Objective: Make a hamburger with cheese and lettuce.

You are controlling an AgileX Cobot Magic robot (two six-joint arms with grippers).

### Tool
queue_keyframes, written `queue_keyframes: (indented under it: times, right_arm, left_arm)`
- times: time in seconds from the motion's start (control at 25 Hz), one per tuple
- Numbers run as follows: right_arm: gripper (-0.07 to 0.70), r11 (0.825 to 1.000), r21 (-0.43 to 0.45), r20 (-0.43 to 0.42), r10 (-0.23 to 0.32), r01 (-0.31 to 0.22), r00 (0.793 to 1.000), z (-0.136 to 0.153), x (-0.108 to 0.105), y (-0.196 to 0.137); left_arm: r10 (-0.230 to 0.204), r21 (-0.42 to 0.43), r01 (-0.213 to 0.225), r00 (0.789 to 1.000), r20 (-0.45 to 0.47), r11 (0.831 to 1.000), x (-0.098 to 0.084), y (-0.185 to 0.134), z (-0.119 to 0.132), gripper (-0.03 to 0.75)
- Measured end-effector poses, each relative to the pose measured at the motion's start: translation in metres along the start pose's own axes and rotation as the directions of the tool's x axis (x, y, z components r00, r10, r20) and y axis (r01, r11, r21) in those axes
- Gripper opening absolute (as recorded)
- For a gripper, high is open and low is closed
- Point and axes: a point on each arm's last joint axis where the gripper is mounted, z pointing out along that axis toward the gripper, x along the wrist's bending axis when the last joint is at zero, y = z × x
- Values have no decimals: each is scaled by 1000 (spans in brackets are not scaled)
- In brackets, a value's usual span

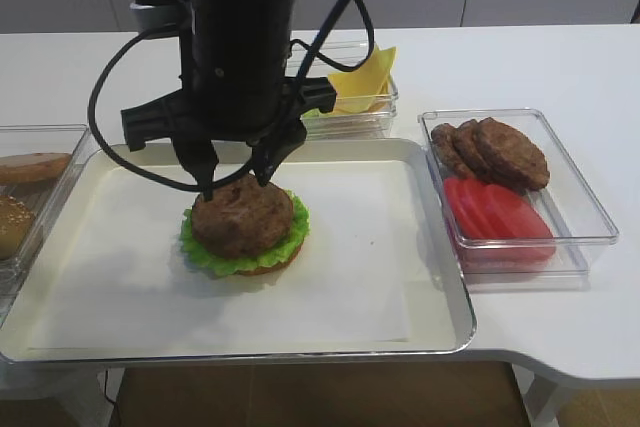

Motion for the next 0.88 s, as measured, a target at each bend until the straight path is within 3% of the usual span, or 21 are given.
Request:
queue_keyframes:
  times: [0.52, 0.88]
  right_arm:
    - [408, 987, -150, 18, -48, 50, 999, -66, -7, -13]
    - [408, 983, -166, 70, -65, 75, 995, -103, -32, -67]
  left_arm:
    - [0, 0, 0, 1000, 0, 1000, 0, 0, 0, 484]
    - [-7, 0, 7, 1000, 0, 1000, 0, 0, 0, 484]
